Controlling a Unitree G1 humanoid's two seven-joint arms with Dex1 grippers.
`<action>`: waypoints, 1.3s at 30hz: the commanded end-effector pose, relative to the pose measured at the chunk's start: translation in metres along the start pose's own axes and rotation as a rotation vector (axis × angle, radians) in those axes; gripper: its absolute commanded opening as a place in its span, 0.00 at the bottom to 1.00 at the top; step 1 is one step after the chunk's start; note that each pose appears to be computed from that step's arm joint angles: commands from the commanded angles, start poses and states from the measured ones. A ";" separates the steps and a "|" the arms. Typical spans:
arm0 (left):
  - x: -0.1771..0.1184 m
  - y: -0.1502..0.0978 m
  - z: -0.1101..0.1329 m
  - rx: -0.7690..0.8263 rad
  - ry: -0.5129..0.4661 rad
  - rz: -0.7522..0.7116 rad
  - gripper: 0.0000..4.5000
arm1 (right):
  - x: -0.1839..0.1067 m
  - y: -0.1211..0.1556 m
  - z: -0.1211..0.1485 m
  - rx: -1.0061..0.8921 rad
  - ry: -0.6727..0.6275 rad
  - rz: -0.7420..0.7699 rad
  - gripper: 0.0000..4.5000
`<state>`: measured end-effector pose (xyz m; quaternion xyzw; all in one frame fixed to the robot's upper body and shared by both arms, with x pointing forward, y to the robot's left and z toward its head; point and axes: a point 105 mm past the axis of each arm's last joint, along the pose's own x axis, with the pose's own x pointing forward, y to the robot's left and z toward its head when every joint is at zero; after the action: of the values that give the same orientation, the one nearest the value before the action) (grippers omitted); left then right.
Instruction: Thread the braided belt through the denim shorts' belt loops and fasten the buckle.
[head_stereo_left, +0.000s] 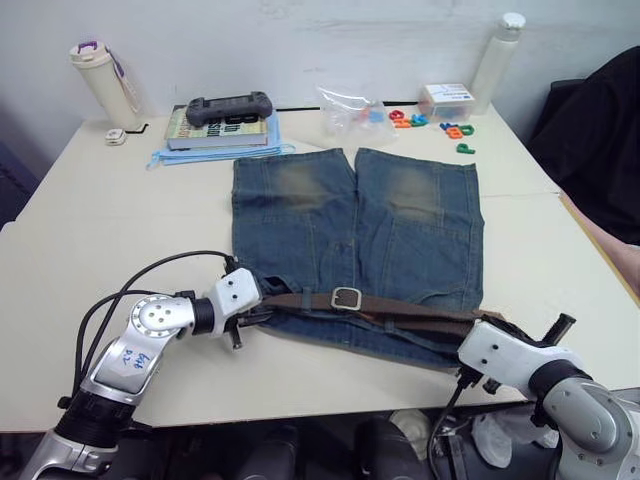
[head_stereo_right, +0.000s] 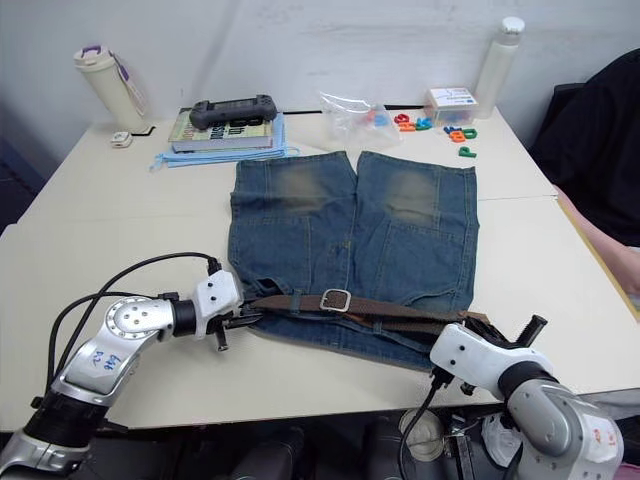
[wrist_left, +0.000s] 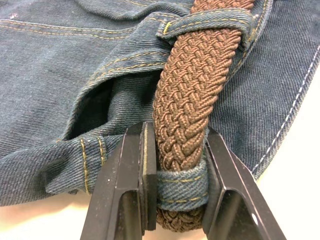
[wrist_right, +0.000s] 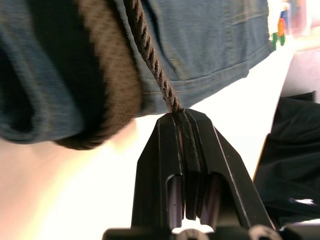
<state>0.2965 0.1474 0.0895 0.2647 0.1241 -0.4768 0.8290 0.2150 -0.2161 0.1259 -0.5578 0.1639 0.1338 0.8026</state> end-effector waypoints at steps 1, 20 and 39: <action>-0.025 0.012 -0.067 -0.179 0.211 0.118 0.16 | -0.019 -0.031 -0.004 -0.019 0.048 -0.185 0.00; -0.026 -0.009 -0.026 -0.220 -0.060 0.009 0.55 | -0.003 -0.034 0.030 0.199 -0.149 -0.185 0.07; -0.104 -0.017 0.070 -0.264 -0.326 -0.175 1.00 | -0.028 -0.090 0.070 0.720 -0.685 0.204 0.99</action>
<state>0.2305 0.1799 0.1821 0.0406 0.0851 -0.5563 0.8256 0.2496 -0.1916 0.2188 -0.1256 0.0164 0.2969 0.9465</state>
